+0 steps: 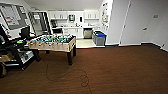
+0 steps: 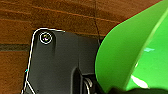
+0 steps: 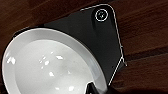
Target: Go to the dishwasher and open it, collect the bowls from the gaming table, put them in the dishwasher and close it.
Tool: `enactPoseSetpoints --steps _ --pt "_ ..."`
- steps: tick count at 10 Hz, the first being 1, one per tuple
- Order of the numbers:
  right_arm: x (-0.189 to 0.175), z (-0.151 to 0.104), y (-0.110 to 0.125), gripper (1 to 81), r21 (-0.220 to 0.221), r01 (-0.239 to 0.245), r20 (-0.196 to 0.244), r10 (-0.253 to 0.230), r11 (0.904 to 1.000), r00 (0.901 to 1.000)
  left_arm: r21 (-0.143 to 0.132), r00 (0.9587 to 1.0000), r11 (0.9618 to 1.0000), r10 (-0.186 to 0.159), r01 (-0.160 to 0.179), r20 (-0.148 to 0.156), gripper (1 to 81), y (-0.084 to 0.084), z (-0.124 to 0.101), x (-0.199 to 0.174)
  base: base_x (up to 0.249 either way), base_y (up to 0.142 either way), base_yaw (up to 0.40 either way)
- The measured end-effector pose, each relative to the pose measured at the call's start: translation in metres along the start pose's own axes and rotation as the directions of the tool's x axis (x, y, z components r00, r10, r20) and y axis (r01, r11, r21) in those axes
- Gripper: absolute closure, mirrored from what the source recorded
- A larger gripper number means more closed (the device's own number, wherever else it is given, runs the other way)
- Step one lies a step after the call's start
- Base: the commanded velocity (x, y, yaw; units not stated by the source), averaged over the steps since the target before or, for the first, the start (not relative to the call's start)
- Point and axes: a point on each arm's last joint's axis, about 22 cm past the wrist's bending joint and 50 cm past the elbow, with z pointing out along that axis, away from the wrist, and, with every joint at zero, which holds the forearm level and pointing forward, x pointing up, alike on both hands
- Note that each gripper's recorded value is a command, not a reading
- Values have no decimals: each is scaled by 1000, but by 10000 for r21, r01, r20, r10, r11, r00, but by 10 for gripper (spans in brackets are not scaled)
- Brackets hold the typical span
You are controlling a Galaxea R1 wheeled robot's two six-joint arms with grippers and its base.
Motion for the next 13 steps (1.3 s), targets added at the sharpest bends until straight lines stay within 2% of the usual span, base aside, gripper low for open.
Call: enactPoseSetpoints --steps 2,9,13 --pt "0 2 -7 811 107 14 25 -14 9999 10000 130 9998 9999 -68 66 180 811 -7 -3 -13 0 0 0" --pt "-2 1 -5 811 104 7 47 -7 9999 10000 99 9999 9999 -54 52 145 811 -5 -2 -11 0 0 0" --pt "-9 2 -6 811 113 -8 119 7 9999 9999 108 9998 9999 -57 55 181 811 -5 -2 -13 79 0 0"
